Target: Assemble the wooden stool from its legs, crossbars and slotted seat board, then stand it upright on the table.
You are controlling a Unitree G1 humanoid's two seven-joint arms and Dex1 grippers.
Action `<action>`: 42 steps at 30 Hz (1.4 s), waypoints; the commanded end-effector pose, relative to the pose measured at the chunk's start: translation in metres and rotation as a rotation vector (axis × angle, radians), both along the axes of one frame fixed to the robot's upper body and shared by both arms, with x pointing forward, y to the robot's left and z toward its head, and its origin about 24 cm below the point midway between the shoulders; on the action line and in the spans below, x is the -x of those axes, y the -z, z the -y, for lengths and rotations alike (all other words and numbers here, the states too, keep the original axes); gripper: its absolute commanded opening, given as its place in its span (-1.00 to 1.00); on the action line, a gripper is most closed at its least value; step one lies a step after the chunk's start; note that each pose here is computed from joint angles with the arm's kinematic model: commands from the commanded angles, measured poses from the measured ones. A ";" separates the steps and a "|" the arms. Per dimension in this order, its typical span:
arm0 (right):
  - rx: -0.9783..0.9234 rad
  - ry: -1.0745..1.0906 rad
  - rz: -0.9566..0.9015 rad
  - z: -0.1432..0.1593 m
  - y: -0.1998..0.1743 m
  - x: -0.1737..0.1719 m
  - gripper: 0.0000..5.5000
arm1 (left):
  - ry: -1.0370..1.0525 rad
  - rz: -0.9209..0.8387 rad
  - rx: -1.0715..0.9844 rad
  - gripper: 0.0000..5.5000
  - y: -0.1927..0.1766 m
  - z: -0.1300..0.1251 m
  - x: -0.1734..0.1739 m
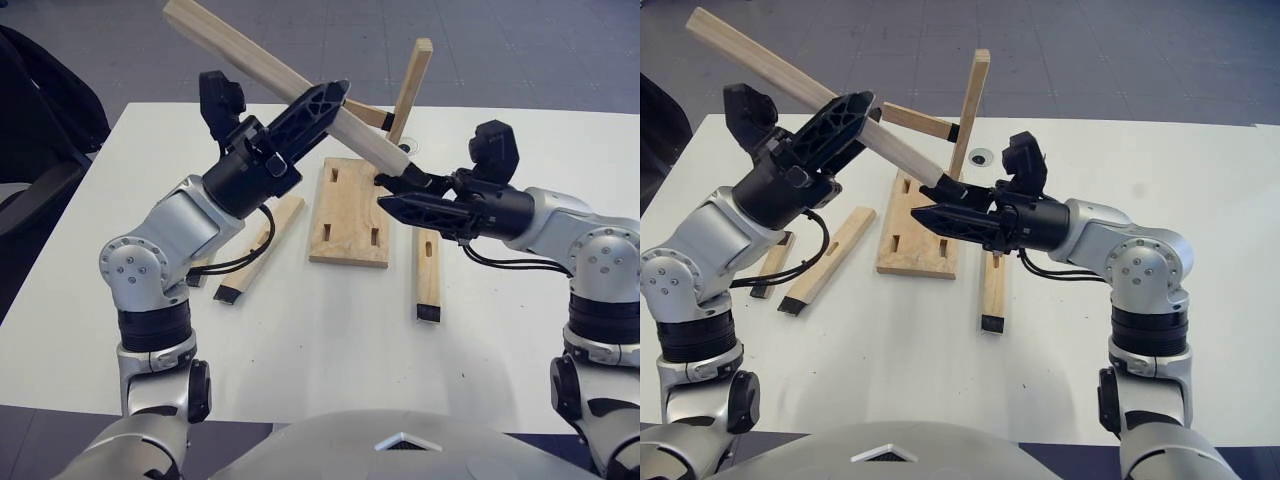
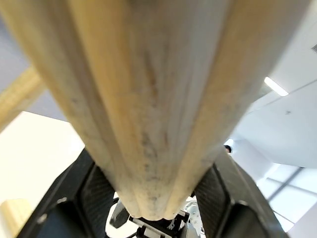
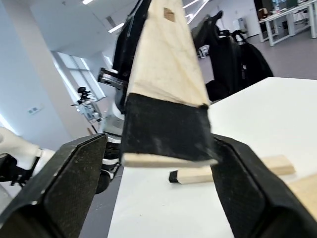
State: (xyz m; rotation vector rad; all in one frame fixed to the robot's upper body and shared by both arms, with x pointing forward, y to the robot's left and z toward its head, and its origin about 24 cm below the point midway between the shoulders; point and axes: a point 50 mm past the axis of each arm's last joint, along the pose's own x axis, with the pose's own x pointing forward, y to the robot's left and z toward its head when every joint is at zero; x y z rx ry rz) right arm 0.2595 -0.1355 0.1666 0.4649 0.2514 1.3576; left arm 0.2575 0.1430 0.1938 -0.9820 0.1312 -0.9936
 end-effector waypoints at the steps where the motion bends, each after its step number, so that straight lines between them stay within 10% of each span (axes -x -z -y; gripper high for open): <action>1: 0.264 0.147 0.004 0.024 0.032 -0.017 0.28 | -0.202 0.023 -0.139 -0.25 0.004 -0.036 -0.010; 12: 0.907 0.220 0.722 -0.026 0.079 -0.043 0.28 | -0.358 0.103 -0.321 -0.25 0.005 -0.049 -0.013; 28: 1.213 -0.440 1.033 -0.026 0.104 -0.039 0.28 | -0.324 0.079 -0.382 -0.25 0.014 -0.041 -0.010; 42: 0.933 -0.978 1.528 0.018 0.095 0.002 0.28 | -0.224 0.060 -0.531 -0.25 0.046 -0.038 -0.002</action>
